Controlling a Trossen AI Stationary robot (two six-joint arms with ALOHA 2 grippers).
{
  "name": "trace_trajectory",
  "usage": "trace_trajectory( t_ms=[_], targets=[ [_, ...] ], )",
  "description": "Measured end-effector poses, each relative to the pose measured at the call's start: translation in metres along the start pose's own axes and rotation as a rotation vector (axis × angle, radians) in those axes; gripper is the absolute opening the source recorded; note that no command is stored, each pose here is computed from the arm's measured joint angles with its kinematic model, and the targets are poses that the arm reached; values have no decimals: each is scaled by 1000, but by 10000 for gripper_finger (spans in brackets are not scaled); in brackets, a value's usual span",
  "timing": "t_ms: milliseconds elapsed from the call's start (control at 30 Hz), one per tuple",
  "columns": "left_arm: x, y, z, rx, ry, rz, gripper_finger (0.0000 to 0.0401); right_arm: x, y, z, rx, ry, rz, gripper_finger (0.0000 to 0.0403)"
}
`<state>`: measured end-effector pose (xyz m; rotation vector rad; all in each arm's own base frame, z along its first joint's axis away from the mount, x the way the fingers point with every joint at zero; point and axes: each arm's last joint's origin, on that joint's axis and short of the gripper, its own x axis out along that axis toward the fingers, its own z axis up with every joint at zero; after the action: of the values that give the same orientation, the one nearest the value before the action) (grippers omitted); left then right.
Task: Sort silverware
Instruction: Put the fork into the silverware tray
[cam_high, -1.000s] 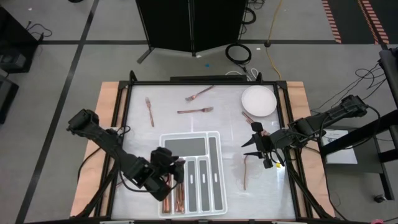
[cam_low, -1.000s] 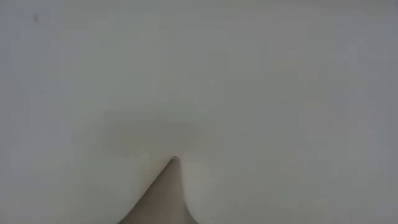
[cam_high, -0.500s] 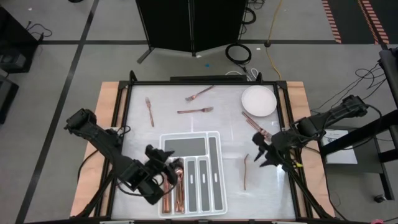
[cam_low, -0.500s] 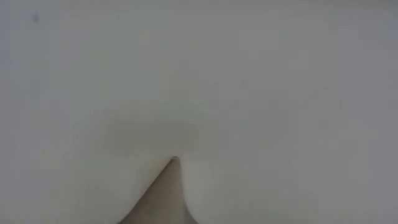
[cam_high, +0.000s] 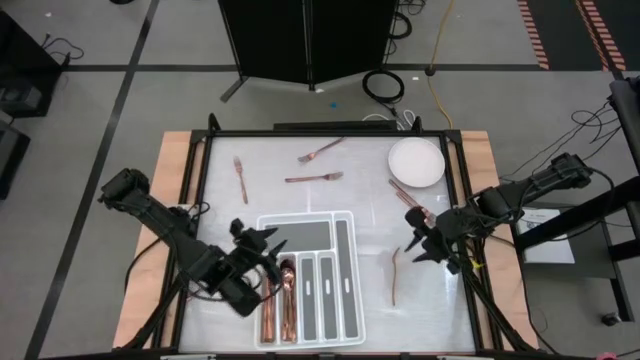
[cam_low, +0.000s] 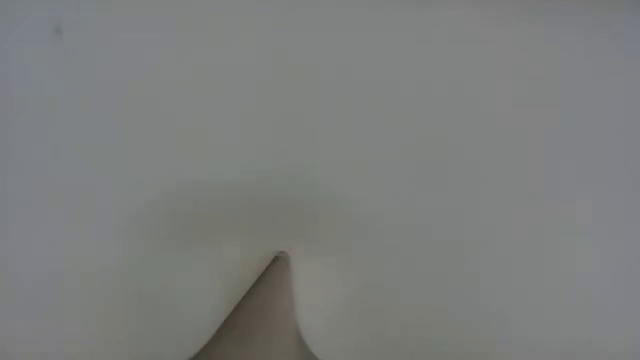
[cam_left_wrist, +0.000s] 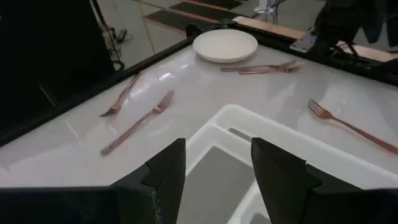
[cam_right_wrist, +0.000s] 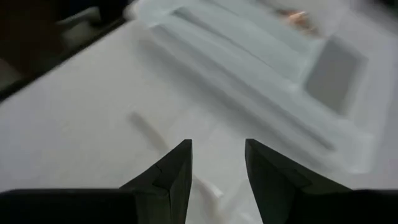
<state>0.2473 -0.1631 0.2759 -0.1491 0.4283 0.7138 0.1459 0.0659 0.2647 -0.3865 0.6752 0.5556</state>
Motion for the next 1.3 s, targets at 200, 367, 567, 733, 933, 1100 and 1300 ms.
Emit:
trace_trajectory(
  t_ms=[200, 367, 567, 733, 933, 1100, 1300],
  targets=[
    [30, -17, 13, 120, 49, -171, 183, -2, -12, 14, 15, -106, -251, 139],
    [39, -25, 37, 345, -41, -344, 183, -2, -15, 26, -23, -218, -275, 139],
    [51, -9, 41, 442, -67, -499, 183, 4, -19, 36, -89, -285, -315, 139],
    [39, 38, 19, 389, -130, -529, 183, 19, -31, 60, -24, -482, -381, 139],
    [22, 94, -15, 193, -226, -636, 183, 52, -55, 74, -8, -609, -506, 139],
    [18, 108, -40, 150, -319, -722, 183, 94, -80, 65, 17, -583, -569, 139],
    [18, 110, -40, 131, -328, -712, 183, 109, -101, 61, 48, -519, -604, 139]
  ],
)
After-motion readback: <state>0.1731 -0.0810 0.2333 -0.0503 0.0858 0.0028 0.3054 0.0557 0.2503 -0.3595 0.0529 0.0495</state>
